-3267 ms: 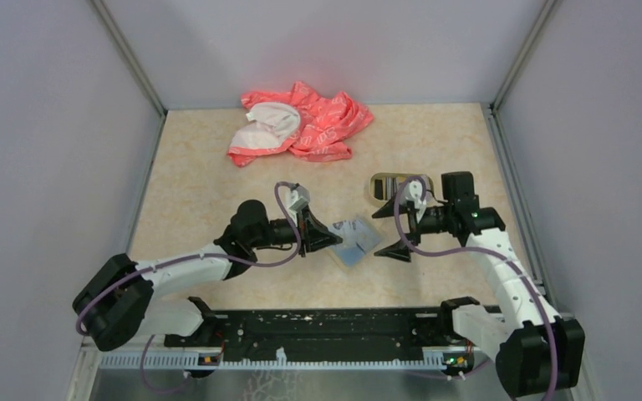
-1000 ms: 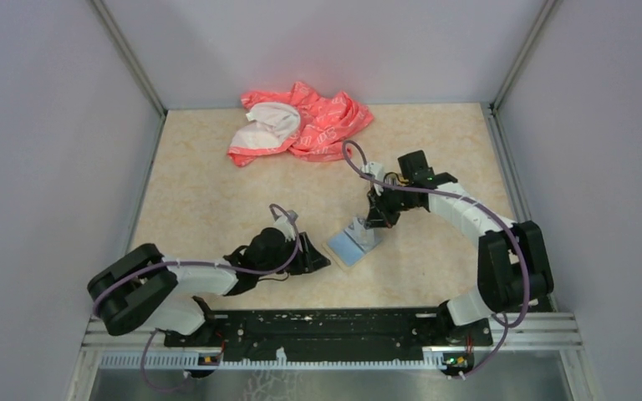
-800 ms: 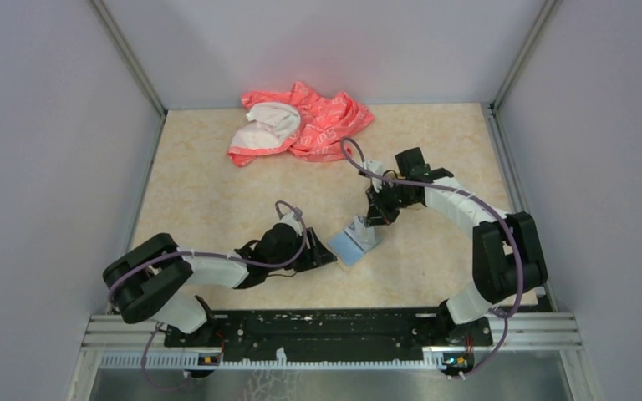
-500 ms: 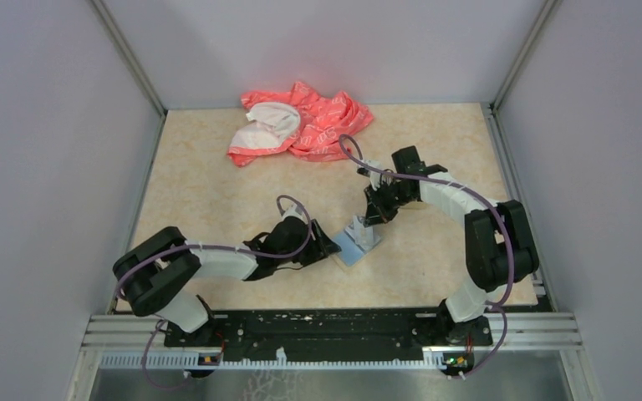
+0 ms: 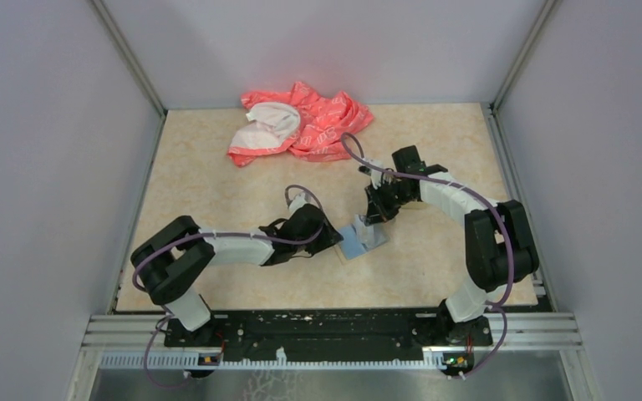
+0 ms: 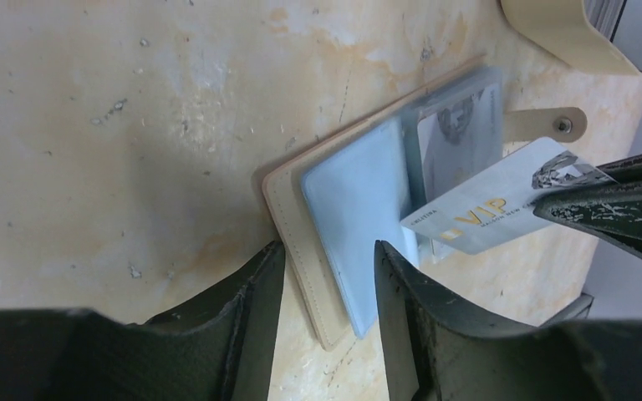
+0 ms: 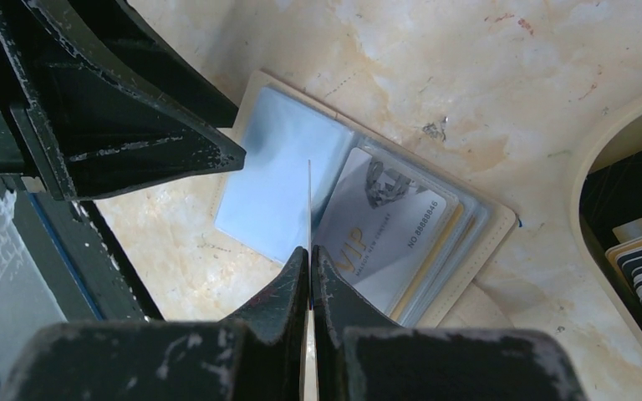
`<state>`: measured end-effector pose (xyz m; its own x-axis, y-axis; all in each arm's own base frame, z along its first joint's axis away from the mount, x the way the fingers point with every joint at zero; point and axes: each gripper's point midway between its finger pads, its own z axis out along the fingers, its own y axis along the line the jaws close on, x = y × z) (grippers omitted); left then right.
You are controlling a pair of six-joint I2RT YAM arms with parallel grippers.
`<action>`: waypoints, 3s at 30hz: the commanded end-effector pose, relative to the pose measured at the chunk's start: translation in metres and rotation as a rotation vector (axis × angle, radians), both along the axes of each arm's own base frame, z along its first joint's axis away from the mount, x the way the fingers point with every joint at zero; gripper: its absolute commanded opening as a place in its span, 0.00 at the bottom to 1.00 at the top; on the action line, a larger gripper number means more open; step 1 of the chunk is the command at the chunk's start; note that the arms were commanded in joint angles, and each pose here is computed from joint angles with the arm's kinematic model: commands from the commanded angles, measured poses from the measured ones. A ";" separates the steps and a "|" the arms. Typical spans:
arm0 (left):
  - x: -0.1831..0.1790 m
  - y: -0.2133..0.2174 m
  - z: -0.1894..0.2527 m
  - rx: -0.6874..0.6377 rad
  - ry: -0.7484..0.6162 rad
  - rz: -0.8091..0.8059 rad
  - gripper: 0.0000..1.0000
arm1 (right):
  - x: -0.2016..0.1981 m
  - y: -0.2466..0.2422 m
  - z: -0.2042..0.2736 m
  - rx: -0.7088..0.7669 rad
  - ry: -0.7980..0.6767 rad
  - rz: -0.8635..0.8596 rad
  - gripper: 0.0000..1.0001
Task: Put the credit cards into the card holder
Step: Insert the credit card into the card holder.
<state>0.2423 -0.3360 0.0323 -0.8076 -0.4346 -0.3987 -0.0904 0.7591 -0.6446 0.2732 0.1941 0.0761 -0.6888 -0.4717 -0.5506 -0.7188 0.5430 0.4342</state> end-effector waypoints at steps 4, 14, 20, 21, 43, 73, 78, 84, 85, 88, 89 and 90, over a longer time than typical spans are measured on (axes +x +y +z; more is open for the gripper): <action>0.012 0.040 -0.030 0.236 0.011 0.050 0.51 | 0.017 -0.008 0.005 0.013 -0.031 -0.101 0.00; 0.000 0.009 0.038 0.024 -0.302 -0.282 0.41 | 0.018 -0.014 0.008 0.013 -0.028 -0.153 0.00; -0.020 -0.018 0.058 -0.142 -0.326 -0.419 0.21 | 0.018 -0.015 0.009 0.008 -0.038 -0.163 0.00; -0.021 -0.025 0.058 -0.157 -0.316 -0.437 0.19 | 0.018 -0.015 0.008 0.007 -0.033 -0.162 0.00; -0.027 0.000 -0.020 -0.010 -0.059 -0.272 0.00 | 0.011 -0.016 -0.004 -0.012 0.023 -0.128 0.00; -0.008 0.012 -0.027 0.100 -0.069 -0.237 0.00 | 0.006 -0.004 -0.021 0.050 0.134 -0.078 0.00; -0.008 0.013 -0.030 0.104 -0.060 -0.241 0.00 | 0.008 -0.011 -0.023 0.082 0.180 -0.120 0.00; -0.009 0.013 -0.030 0.100 -0.058 -0.245 0.00 | 0.002 -0.007 -0.023 0.137 0.224 -0.120 0.00; -0.008 0.013 -0.030 0.099 -0.060 -0.245 0.00 | 0.002 -0.006 -0.023 0.147 0.229 -0.120 0.00; -0.007 0.013 -0.029 0.099 -0.062 -0.245 0.00 | -0.003 -0.003 -0.021 0.179 0.254 -0.120 0.00; -0.007 0.013 -0.028 0.099 -0.063 -0.244 0.00 | -0.003 -0.003 -0.020 0.188 0.255 -0.120 0.00; -0.007 0.013 -0.028 0.099 -0.064 -0.244 0.00 | -0.002 -0.004 -0.019 0.194 0.255 -0.127 0.00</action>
